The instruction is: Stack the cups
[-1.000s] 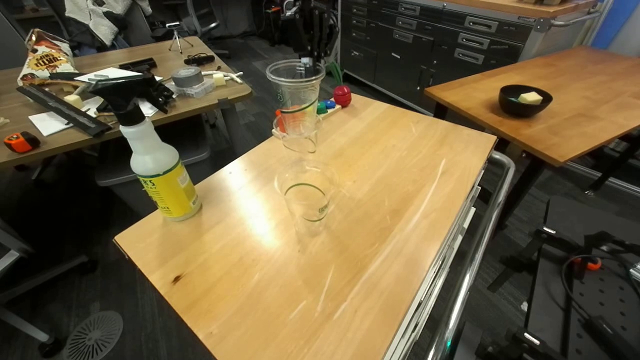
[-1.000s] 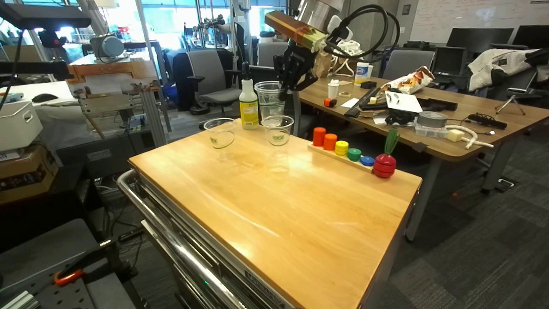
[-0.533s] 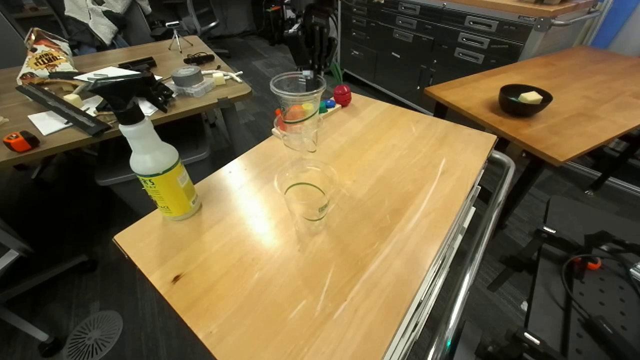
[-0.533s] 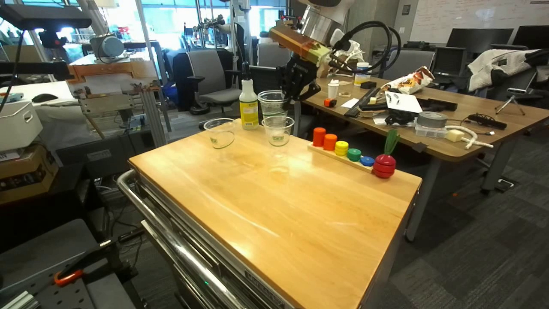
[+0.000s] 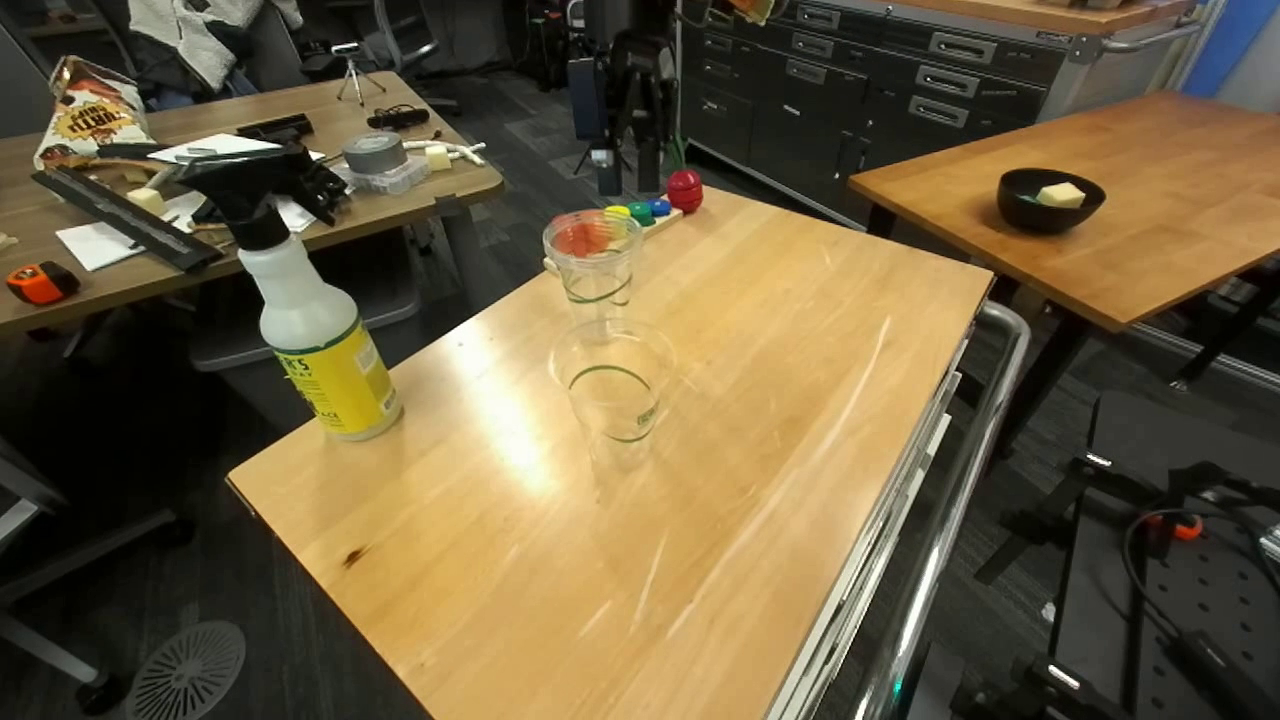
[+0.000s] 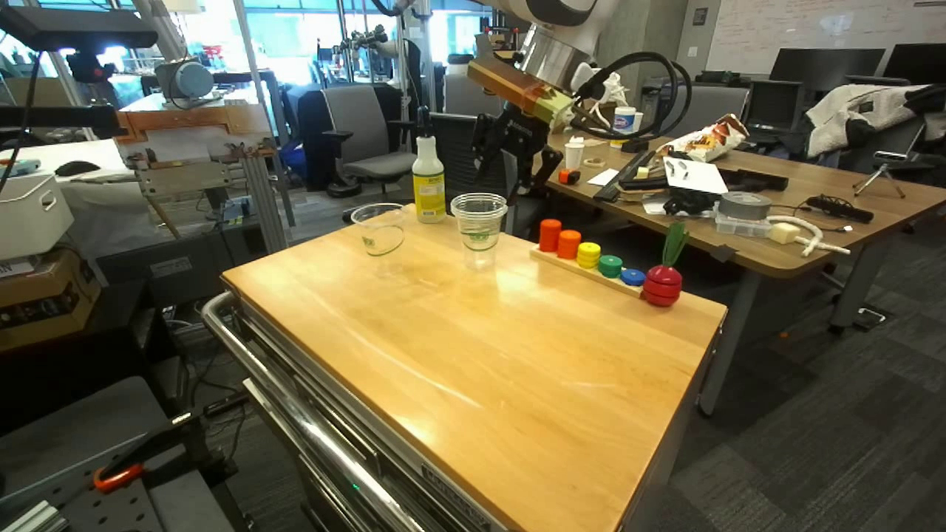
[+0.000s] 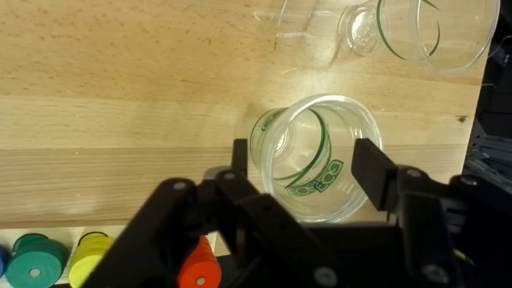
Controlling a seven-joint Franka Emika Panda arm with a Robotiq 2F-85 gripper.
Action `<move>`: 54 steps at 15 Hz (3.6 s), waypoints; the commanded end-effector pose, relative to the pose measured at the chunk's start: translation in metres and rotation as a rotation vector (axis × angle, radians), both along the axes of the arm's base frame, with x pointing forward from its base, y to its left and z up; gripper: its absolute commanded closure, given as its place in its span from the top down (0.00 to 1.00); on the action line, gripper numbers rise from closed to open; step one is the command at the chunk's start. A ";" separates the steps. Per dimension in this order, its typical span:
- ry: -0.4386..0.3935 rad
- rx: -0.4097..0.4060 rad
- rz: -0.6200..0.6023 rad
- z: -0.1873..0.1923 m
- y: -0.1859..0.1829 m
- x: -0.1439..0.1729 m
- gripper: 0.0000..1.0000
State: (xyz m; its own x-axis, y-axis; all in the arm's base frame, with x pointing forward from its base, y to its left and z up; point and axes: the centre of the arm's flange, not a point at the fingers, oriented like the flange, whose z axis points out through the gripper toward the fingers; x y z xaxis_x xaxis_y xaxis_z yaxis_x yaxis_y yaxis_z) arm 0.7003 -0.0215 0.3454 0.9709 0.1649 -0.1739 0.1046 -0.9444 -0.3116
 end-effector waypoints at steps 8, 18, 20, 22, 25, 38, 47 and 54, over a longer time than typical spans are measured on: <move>-0.073 -0.112 0.001 -0.020 0.006 0.000 1.00; -0.097 -0.155 -0.026 -0.048 0.026 -0.003 0.42; -0.126 -0.169 -0.029 -0.044 0.025 -0.003 0.26; -0.170 -0.189 -0.030 -0.039 0.023 -0.002 0.11; -0.206 -0.214 -0.041 -0.031 0.016 -0.001 0.00; -0.038 -0.045 -0.119 0.102 0.020 -0.041 0.02; 0.003 0.047 0.061 0.096 0.073 -0.099 0.02; -0.022 0.127 0.152 0.079 0.099 -0.123 0.02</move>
State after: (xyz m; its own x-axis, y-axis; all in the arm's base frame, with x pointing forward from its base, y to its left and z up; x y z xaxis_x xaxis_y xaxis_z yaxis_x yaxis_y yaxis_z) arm 0.5983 0.0691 0.4197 0.9345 0.2988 -0.1933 0.2062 -0.8974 -0.3901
